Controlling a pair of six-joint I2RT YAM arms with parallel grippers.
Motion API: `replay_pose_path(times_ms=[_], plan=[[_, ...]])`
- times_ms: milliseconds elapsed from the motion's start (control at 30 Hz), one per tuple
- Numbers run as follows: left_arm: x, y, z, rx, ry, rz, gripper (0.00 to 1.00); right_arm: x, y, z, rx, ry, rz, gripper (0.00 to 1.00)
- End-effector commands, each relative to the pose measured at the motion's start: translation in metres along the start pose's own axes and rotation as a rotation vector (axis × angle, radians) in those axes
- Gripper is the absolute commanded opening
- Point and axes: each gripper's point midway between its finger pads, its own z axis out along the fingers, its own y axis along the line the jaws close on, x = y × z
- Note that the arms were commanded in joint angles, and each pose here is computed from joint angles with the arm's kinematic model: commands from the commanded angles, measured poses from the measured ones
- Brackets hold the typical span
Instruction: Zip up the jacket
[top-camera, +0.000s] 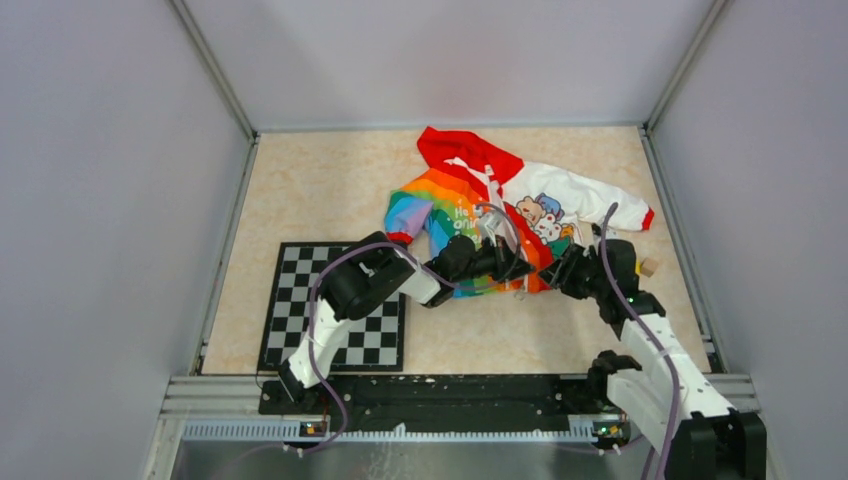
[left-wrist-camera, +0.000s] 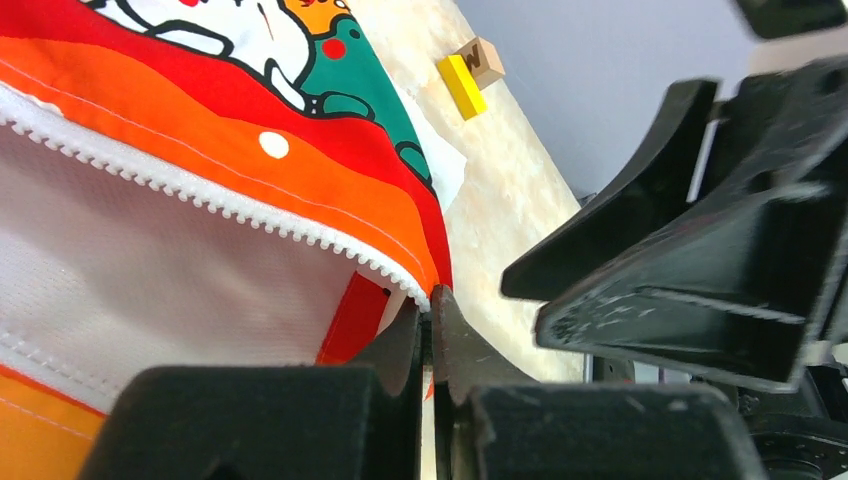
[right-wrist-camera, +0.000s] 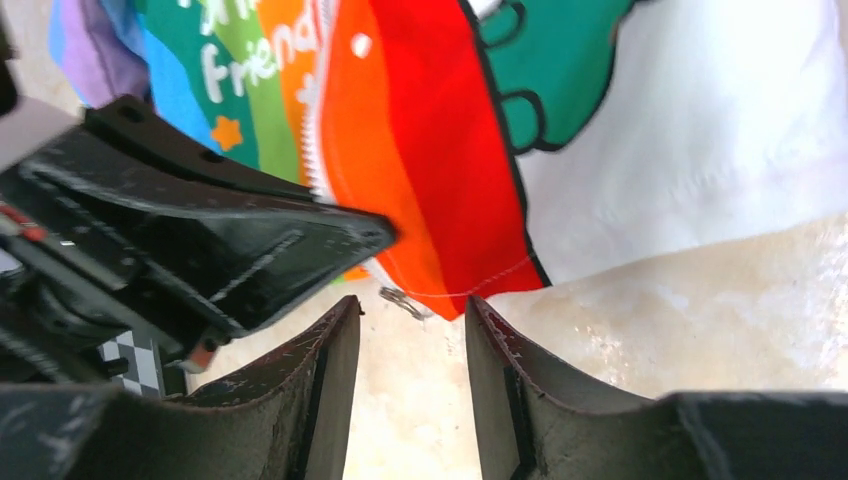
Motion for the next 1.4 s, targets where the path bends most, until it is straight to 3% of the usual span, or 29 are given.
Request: replay_pose_path(times_ms=[0,367,633,833,1033,1133,1367], plan=[[-0.033,-0.044,-0.001,0.123,-0.068,0.093,0.00,-0.025,0.012,-0.013,0.030,-0.074,-0.094,0.43],[-0.044,-0.053,-0.001,0.134,-0.089,0.109,0.00,-0.017,0.024,0.010,-0.100,-0.032,-0.181,0.42],[-0.043,-0.055,0.006,0.155,-0.075,0.087,0.00,-0.013,0.042,0.010,-0.225,-0.047,-0.181,0.47],[-0.045,-0.058,0.010,0.162,-0.068,0.067,0.00,-0.016,0.035,0.012,-0.196,-0.089,-0.145,0.45],[-0.043,-0.054,0.009,0.144,-0.062,0.060,0.00,-0.024,0.027,0.017,-0.141,-0.119,-0.129,0.35],[-0.042,-0.053,0.008,0.135,-0.055,0.062,0.00,-0.023,0.025,0.023,-0.133,-0.096,-0.126,0.22],[-0.037,-0.049,0.007,0.098,-0.012,0.062,0.00,-0.021,0.025,0.027,-0.140,-0.075,-0.139,0.00]])
